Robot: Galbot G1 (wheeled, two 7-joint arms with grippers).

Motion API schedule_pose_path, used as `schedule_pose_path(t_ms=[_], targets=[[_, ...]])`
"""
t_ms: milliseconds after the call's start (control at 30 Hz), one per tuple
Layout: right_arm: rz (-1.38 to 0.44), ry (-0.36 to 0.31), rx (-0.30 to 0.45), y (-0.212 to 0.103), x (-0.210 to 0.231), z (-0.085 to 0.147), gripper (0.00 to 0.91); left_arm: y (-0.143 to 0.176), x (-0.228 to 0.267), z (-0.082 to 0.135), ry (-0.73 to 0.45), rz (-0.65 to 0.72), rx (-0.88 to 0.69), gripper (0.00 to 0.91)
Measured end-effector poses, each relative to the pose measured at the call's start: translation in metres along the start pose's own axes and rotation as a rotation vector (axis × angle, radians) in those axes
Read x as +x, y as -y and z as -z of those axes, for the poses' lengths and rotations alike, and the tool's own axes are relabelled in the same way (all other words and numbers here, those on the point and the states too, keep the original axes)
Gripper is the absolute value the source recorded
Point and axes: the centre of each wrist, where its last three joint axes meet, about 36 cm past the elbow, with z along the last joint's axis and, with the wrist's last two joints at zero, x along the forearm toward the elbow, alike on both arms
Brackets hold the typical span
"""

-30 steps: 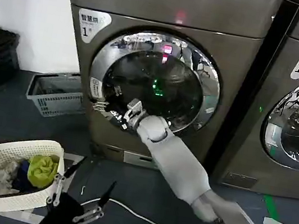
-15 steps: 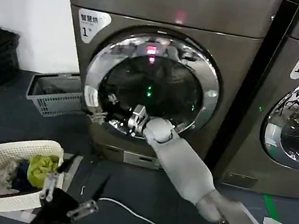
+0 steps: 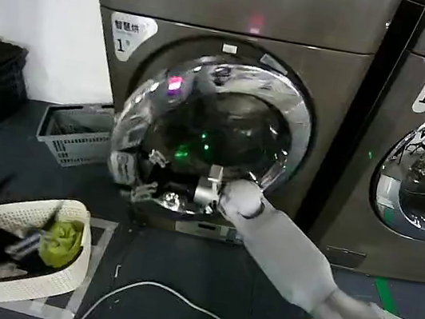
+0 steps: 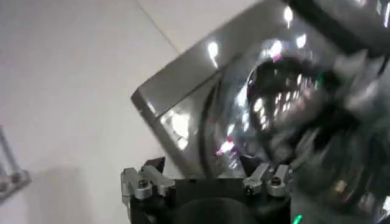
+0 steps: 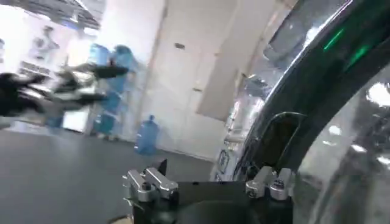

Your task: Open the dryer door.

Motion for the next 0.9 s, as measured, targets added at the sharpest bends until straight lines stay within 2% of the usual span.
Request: schedule_pose_path(t_ms=[200, 400, 600, 733, 900], targets=[[0.114, 0.045, -0.02, -0.016, 0.02, 0.011, 0.907, -0.016, -0.008, -0.019, -0.023, -0.01, -0.054, 0.907], [0.203, 0.097, -0.032, -0.03, 0.048, 0.024, 0.907, -0.013, -0.029, -0.027, 0.01, -0.051, -0.027, 0.907], [0.302, 0.092, -0.032, -0.045, 0.08, 0.037, 0.907, -0.004, -0.055, -0.031, 0.062, -0.125, -0.004, 0.907], [0.294, 0.086, -0.02, -0.054, 0.099, 0.045, 0.907, 0.001, -0.075, -0.033, 0.086, -0.171, -0.004, 0.907], [0.177, 0.08, -0.007, -0.052, 0.133, 0.052, 0.907, 0.007, -0.105, -0.034, 0.135, -0.223, -0.001, 0.907]])
